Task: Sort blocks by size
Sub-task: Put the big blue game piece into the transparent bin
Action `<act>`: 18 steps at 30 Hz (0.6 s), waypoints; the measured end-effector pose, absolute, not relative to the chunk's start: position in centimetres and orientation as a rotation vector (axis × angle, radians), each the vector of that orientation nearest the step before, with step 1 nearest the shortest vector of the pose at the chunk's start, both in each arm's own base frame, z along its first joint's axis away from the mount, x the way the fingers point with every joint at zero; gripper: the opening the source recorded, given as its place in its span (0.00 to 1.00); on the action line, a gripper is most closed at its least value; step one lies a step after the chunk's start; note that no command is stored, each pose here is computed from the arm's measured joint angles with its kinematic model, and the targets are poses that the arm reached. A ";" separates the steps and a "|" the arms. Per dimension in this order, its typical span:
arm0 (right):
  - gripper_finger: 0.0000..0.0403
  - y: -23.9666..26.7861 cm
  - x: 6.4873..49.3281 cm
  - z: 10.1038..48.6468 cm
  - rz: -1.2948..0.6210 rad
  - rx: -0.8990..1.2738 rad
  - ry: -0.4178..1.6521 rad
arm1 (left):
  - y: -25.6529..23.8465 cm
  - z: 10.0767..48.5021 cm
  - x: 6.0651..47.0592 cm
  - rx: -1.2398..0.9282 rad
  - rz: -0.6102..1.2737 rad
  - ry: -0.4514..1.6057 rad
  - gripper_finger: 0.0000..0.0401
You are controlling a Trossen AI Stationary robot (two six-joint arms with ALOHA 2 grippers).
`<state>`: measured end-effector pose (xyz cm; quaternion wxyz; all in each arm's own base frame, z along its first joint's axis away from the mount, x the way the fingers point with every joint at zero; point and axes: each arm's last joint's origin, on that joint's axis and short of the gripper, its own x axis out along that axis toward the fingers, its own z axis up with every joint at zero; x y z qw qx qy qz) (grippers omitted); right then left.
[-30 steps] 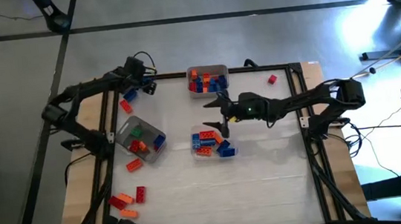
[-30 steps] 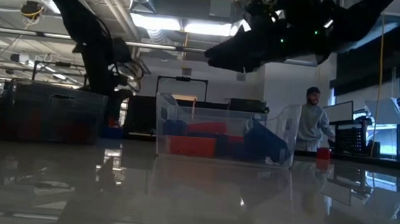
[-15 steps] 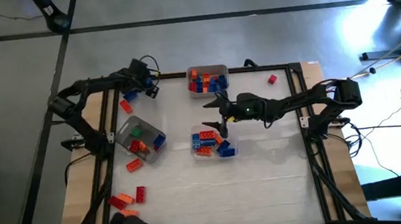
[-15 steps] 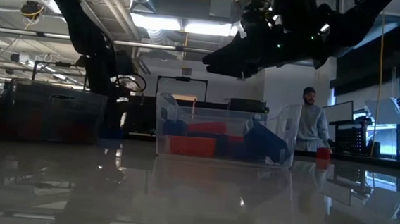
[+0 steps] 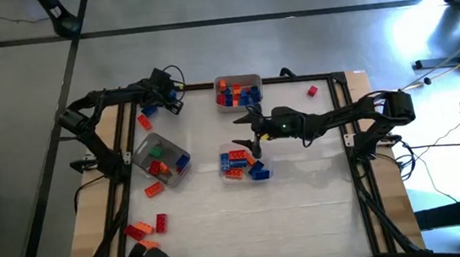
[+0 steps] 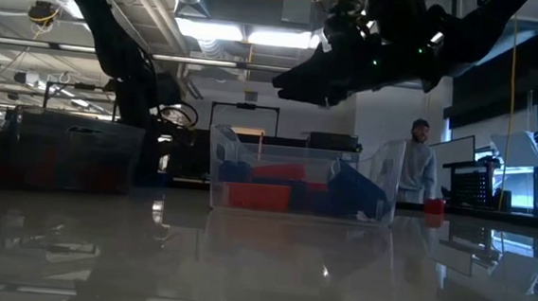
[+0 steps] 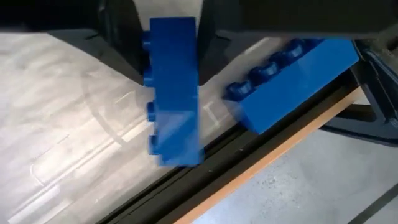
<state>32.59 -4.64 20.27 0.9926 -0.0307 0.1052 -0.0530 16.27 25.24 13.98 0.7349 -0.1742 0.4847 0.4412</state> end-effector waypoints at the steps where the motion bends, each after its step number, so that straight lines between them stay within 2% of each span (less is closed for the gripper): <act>1: 0.82 -4.7 32.6 20.3 -0.114 -0.063 0.214 | 25.1 14.1 16.4 -0.375 0.963 1.066 0.25; 4: 0.82 -4.7 32.3 20.5 -0.128 -0.065 0.241 | 24.4 15.3 16.9 -0.330 0.933 1.052 0.19; 13: 0.82 -4.6 28.7 23.8 -0.276 -0.113 0.360 | 19.0 22.4 19.3 -0.155 0.812 0.823 0.22; 18: 0.82 -4.6 27.3 24.9 -0.350 -0.097 0.379 | 14.8 25.2 21.2 -0.149 0.521 0.644 0.21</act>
